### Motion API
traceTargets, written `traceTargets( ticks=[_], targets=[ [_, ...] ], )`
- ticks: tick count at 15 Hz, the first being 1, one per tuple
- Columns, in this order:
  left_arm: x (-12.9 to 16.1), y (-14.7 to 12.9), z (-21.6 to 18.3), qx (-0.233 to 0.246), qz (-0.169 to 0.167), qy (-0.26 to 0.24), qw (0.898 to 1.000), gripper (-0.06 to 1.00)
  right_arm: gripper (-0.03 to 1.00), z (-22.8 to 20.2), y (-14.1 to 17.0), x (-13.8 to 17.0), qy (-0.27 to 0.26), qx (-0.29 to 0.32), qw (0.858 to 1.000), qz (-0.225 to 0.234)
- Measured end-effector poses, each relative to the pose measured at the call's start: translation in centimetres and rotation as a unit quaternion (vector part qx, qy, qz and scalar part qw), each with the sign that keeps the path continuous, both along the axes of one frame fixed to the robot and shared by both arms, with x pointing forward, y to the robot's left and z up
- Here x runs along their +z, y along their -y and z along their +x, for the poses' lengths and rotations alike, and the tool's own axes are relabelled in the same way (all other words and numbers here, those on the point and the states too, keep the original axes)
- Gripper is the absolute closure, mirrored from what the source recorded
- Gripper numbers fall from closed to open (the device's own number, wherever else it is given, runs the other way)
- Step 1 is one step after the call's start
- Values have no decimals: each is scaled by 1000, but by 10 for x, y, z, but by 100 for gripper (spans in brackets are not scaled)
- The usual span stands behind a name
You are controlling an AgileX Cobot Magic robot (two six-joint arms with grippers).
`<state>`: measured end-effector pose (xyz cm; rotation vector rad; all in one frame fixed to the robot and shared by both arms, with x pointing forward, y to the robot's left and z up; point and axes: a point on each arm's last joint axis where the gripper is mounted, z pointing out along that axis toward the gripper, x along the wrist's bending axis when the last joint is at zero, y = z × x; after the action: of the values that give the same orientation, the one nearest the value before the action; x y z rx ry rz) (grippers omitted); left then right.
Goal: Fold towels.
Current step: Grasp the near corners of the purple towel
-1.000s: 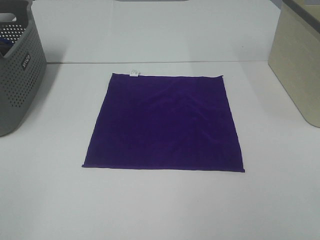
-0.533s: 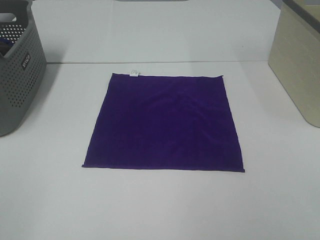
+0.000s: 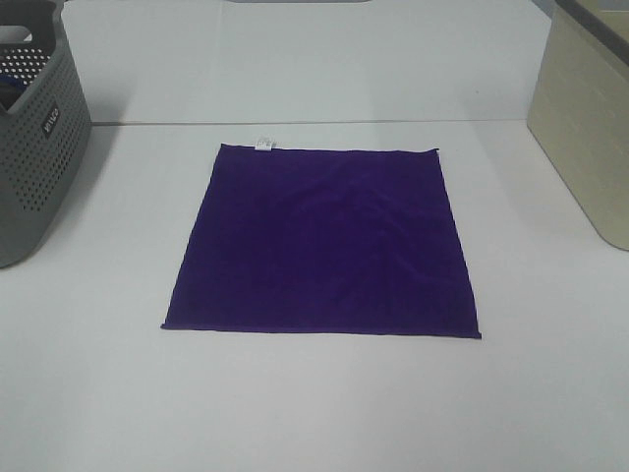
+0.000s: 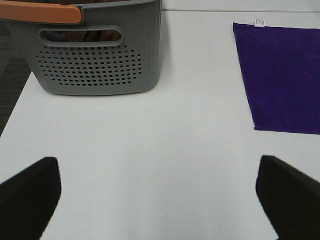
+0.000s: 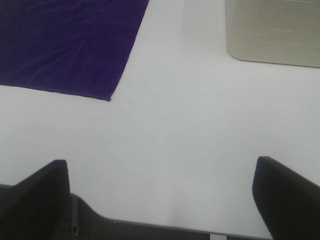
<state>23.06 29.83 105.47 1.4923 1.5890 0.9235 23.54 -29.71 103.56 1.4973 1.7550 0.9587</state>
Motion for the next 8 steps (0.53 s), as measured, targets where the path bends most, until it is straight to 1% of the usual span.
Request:
traceTargets(
  ticks=[8],
  targets=[
    [0,0,0,0,0,0,1000,-4,0,0,0,0,0,0,1000,0]
  ],
)
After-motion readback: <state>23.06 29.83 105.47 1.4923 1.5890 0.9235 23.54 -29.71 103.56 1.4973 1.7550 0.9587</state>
